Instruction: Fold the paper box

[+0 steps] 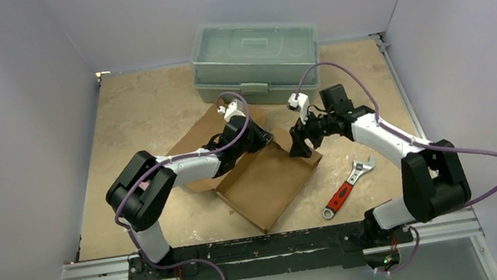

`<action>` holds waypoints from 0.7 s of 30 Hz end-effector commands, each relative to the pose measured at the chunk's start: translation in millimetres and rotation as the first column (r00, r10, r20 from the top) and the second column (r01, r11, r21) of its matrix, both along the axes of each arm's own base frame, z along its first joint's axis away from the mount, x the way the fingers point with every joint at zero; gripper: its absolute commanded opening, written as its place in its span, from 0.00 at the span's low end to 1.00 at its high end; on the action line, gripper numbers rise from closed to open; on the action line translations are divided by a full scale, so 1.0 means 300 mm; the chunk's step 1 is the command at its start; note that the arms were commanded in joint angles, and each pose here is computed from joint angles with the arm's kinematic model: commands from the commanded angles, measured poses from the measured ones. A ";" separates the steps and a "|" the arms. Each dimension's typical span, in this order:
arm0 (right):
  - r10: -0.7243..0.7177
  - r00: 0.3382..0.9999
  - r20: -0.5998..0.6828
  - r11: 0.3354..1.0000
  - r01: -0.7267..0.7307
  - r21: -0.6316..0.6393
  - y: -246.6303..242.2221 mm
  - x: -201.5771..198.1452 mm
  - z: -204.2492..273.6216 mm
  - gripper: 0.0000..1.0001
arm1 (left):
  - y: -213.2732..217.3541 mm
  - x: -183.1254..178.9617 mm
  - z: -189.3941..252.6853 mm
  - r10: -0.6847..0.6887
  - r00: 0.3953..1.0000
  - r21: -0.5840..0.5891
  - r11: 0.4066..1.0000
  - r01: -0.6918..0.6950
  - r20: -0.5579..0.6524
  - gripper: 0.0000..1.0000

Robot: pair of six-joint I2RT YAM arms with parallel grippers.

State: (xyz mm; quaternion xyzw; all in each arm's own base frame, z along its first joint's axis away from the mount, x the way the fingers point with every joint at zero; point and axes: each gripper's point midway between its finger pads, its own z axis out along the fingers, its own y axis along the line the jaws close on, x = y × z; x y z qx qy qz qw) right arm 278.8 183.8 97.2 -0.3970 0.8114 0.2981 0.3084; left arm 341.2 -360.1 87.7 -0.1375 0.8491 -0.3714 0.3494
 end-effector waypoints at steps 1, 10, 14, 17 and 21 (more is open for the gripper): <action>-0.085 0.996 0.035 0.994 0.083 0.072 -0.032 0.072 0.100 0.84 | -0.016 0.021 0.043 -0.018 0.999 -0.037 0.999 0.020 0.049 0.00; -0.128 0.986 -0.108 0.992 0.129 0.004 -0.065 0.075 -0.017 0.99 | -0.027 0.016 0.045 -0.035 0.998 -0.047 0.998 0.037 0.050 0.00; -0.123 0.979 -0.163 0.992 0.124 -0.004 -0.062 0.066 -0.053 0.99 | -0.025 0.014 0.047 -0.036 0.998 -0.052 0.998 0.039 0.052 0.00; -0.125 0.977 -0.175 0.992 0.124 -0.011 -0.063 0.062 -0.067 0.99 | -0.024 0.013 0.048 -0.038 0.998 -0.053 0.998 0.040 0.053 0.00; -0.131 0.975 -0.178 0.991 0.128 -0.026 -0.066 0.063 -0.083 0.99 | -0.029 0.012 0.052 -0.045 0.997 -0.059 0.997 0.049 0.055 0.01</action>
